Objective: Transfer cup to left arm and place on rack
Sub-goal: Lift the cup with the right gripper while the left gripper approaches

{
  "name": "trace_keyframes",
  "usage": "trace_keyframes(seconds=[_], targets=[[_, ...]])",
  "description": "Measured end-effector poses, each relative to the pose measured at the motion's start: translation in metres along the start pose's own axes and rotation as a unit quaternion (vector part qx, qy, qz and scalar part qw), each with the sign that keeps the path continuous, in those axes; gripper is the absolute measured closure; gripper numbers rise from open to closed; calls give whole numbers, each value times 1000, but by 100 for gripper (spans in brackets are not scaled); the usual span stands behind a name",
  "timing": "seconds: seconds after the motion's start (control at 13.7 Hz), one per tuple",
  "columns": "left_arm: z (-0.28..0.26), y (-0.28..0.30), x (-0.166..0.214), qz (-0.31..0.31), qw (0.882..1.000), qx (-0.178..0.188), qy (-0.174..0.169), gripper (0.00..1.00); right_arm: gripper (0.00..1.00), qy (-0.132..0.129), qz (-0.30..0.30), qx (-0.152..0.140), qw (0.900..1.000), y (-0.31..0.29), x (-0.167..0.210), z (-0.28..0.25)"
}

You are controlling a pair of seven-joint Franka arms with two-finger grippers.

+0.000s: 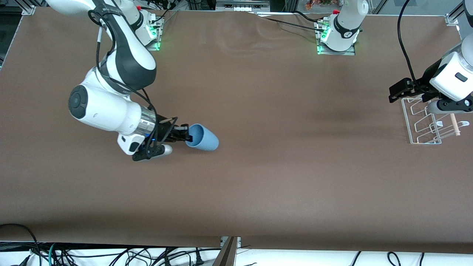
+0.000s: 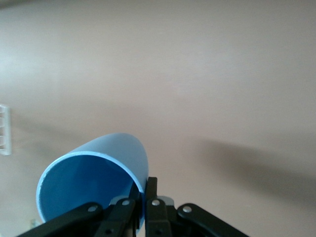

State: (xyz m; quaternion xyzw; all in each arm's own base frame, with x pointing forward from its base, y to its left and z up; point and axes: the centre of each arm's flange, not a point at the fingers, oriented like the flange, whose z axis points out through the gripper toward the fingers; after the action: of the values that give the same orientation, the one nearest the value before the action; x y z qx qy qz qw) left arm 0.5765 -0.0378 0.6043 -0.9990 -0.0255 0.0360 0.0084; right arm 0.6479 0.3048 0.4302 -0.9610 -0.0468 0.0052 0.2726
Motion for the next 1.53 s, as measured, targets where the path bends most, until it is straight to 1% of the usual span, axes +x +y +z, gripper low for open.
trace_keyframes(seconds=[0.07, 0.22, 0.44, 0.73, 0.95, 1.09, 1.31, 1.46, 1.53], targets=[[0, -1, 0, -1, 1000, 0, 0, 0, 95, -2, 2, 14, 1000, -8, 0, 4], [0, -2, 0, -2, 1000, 0, 0, 0, 95, -4, 0, 28, 1000, -23, 0, 10], [0, -3, 0, -2, 1000, 0, 0, 0, 95, 2, 9, 34, 999, -41, -1, 18], [0, -3, 0, -2, 1000, 0, 0, 0, 95, -4, 11, 38, 999, -51, -5, 30], [0, 9, -1, 8, 1000, -3, 0, 0, 95, -9, 29, 73, 997, -60, -7, 35], [6, 33, -2, 29, 1000, -6, -7, 0, 95, -8, 34, 82, 996, -63, -7, 37], [39, 87, 4, 81, 996, -14, -36, 0, 95, -13, 34, 91, 995, -70, -11, 40], [48, 121, 1, 142, 988, -34, -42, 0, 95, -16, 38, 102, 994, -74, -13, 41], [49, 134, -1, 176, 982, -48, -39, 0, 95, -18, 39, 106, 993, -77, -14, 42]])
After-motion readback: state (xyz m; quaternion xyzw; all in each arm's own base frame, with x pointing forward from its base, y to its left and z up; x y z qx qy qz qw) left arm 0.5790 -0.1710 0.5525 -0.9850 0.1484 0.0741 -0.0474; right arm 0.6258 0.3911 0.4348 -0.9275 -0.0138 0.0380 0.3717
